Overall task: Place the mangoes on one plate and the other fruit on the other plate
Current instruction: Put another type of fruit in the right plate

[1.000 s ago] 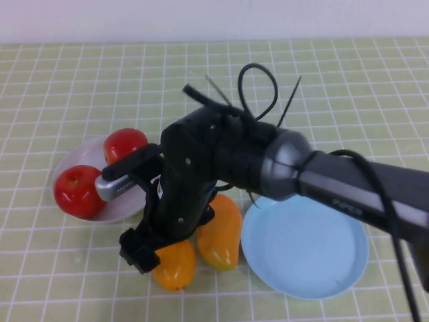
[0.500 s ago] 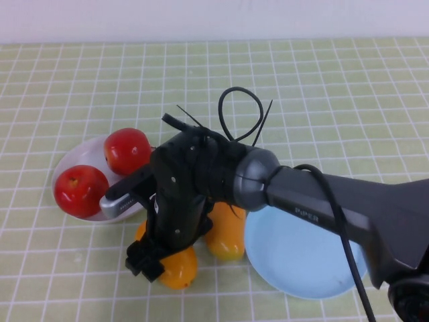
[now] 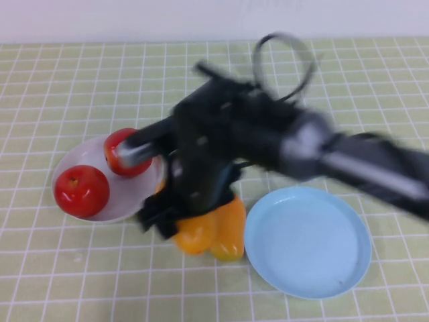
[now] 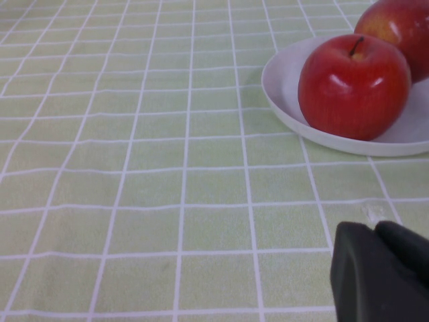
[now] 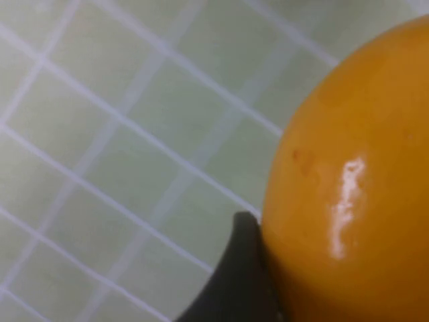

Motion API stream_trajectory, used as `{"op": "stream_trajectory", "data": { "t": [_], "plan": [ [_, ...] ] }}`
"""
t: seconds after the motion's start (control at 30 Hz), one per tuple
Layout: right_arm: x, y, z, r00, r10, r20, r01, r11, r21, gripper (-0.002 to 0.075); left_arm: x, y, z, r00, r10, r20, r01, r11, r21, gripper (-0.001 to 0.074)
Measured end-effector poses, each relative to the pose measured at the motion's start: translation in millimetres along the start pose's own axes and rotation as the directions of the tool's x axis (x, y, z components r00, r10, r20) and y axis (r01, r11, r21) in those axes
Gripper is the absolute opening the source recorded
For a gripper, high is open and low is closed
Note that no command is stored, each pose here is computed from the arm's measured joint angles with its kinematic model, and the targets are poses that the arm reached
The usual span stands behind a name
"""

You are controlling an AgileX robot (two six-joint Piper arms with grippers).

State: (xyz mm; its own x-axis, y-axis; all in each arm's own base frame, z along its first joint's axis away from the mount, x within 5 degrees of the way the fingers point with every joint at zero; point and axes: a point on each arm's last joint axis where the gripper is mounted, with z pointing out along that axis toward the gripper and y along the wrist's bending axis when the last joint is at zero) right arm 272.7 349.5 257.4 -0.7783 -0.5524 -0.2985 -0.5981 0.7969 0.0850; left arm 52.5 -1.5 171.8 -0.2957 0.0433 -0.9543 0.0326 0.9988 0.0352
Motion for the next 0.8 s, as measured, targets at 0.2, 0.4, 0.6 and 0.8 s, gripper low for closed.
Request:
{"op": "stream_trajectory", "data": {
  "t": [0.2,0.4,0.6,0.8],
  "plan": [
    [36,-59,-22,0.979,0.205,0.005,-0.205,0.977,0.059,0.0538,0,0,0,1.000,0.000,0.000,0.000,1.000,0.000,0.0002],
    [72,-105,-4,0.936,0.350,-0.029,-0.344,0.932,0.116,0.0538,0,0,0,1.000,0.000,0.000,0.000,1.000,0.000,0.0002],
    [77,-107,7,0.928,0.373,-0.012,-0.371,0.924,0.091,0.0538,0,0,0,1.000,0.000,0.000,0.000,1.000,0.000,0.0002],
    [77,-108,21,0.923,0.383,-0.042,-0.378,0.921,0.094,0.0566,0,0,0,1.000,0.000,0.000,0.000,1.000,0.000,0.0002]
  ]
}}
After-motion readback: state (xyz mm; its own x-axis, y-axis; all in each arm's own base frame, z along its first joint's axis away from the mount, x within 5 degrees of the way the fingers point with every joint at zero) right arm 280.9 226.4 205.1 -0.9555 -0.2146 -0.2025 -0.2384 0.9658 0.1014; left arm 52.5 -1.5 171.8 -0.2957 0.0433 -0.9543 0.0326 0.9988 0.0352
